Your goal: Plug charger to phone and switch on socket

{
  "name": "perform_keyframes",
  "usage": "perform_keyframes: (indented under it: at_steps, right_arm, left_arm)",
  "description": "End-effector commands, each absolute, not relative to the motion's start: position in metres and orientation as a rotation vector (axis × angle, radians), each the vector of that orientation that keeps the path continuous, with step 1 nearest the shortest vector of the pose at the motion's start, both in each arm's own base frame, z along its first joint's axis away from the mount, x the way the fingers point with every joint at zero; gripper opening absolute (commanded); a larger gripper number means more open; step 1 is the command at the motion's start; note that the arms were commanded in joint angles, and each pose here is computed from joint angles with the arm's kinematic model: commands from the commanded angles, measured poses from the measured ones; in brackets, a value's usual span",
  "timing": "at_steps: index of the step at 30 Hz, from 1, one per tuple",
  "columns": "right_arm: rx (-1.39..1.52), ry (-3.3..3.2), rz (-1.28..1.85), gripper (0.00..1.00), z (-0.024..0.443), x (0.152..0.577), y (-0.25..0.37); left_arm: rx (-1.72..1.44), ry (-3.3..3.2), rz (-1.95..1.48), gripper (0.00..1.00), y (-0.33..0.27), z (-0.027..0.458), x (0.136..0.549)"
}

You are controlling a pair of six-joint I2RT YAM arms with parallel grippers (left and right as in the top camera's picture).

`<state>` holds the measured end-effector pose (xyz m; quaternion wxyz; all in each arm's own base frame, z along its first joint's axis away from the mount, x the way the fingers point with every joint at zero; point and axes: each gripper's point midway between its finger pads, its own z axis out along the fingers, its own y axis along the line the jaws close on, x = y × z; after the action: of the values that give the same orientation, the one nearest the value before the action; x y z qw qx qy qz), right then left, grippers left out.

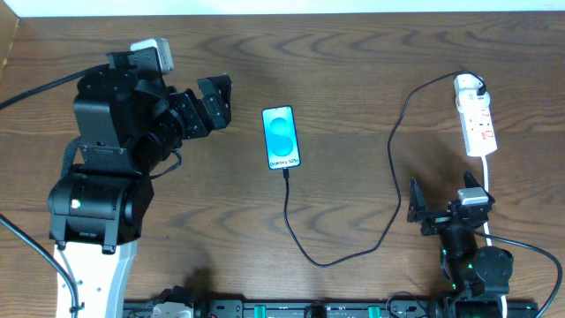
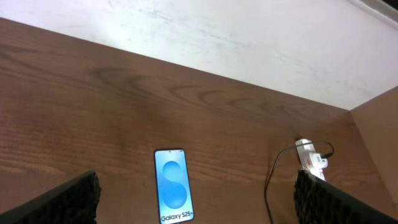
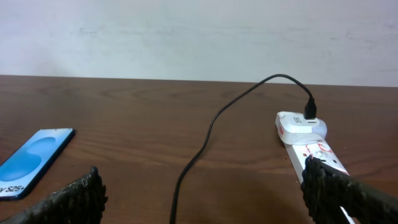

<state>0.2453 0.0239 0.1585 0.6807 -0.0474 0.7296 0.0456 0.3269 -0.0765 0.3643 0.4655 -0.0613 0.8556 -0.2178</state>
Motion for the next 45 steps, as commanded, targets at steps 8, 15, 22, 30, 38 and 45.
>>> perform_keyframes:
  at_steps: [8,15,22,30,38,45]
  right_arm:
    - [-0.117,1.634,0.096,0.99,0.159,0.245,0.025]
    - [-0.117,1.634,0.096,0.99,0.159,0.245,0.025]
    - [-0.118,1.634,0.096,0.99,0.159,0.245,0.025]
    - [-0.117,1.634,0.096,0.99,0.159,0.245,0.025]
    - [-0.117,1.634,0.096,0.99,0.159,0.245,0.025]
    - [-0.117,1.634,0.096,0.99,0.159,0.245,0.025]
  left_arm:
    - [-0.139,2.103,-0.533,0.99,-0.077,0.364,0.327]
    - [-0.139,2.103,-0.533,0.99,-0.077,0.364,0.327]
    - [-0.138,2.103,-0.533,0.99,-0.077,0.364,0.327]
    - [-0.186,2.114,-0.455,0.99,-0.065,0.359,0.328]
    - [-0.065,2.130,-0.316,0.99,-0.052,0.336,0.317]
    - [0.133,2.016,-0.205,0.99,-0.050,0.323,0.301]
